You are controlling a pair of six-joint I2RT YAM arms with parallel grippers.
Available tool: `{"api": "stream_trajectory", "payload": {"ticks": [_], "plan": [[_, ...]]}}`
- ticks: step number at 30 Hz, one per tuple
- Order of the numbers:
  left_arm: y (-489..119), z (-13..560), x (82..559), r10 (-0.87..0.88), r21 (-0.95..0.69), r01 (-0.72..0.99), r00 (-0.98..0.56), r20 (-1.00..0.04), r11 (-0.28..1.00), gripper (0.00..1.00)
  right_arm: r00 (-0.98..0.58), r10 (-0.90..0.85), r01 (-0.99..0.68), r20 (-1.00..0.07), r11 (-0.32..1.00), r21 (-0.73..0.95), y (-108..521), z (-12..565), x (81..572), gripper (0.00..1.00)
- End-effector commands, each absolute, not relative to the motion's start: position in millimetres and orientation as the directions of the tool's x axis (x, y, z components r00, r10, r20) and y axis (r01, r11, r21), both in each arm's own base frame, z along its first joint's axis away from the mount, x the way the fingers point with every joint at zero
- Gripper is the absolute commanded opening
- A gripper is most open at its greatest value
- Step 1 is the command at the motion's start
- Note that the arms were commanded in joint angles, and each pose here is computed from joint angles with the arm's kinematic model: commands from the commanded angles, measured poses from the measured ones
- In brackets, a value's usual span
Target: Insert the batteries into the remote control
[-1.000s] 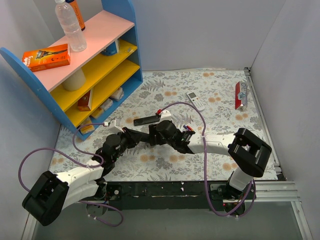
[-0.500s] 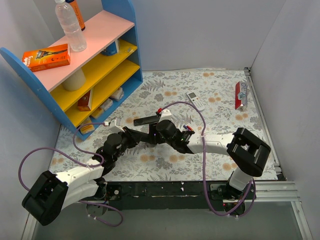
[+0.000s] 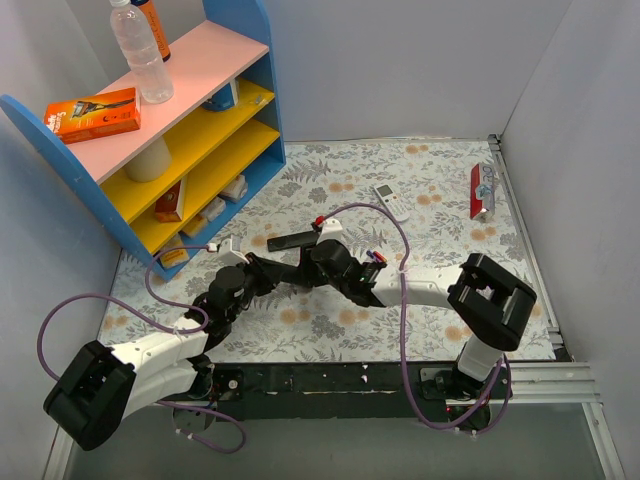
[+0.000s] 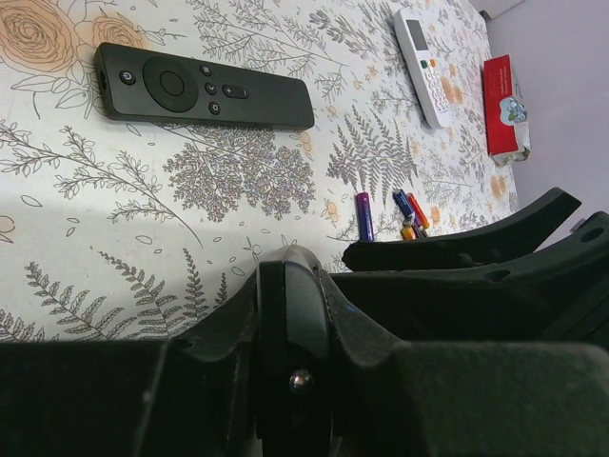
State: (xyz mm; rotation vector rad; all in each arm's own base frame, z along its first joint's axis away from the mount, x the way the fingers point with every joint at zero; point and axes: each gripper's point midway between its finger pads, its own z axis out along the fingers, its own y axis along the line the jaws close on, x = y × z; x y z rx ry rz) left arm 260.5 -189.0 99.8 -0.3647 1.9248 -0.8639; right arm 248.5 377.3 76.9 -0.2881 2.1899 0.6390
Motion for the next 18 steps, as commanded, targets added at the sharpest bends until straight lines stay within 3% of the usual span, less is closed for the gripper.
{"api": "stream_trajectory", "payload": {"ticks": [1, 11, 18], "plan": [[-193, 99, 259, -0.545, -0.68, 0.11, -0.512, -0.664, 0.725, 0.0, -0.651, -0.036, -0.398, -0.758, 0.867, 0.301, 376, 61, 252, 0.55], [-184, 103, 265, -0.545, -0.653, 0.081, -0.479, -0.688, 0.753, 0.0, -0.709, -0.238, -0.412, -0.664, 0.904, 0.116, 353, 21, 242, 0.51], [-172, 107, 268, -0.554, -0.632, 0.037, -0.444, -0.704, 0.774, 0.0, -0.718, -0.257, -0.402, -0.647, 0.912, 0.085, 343, 16, 241, 0.46]]}}
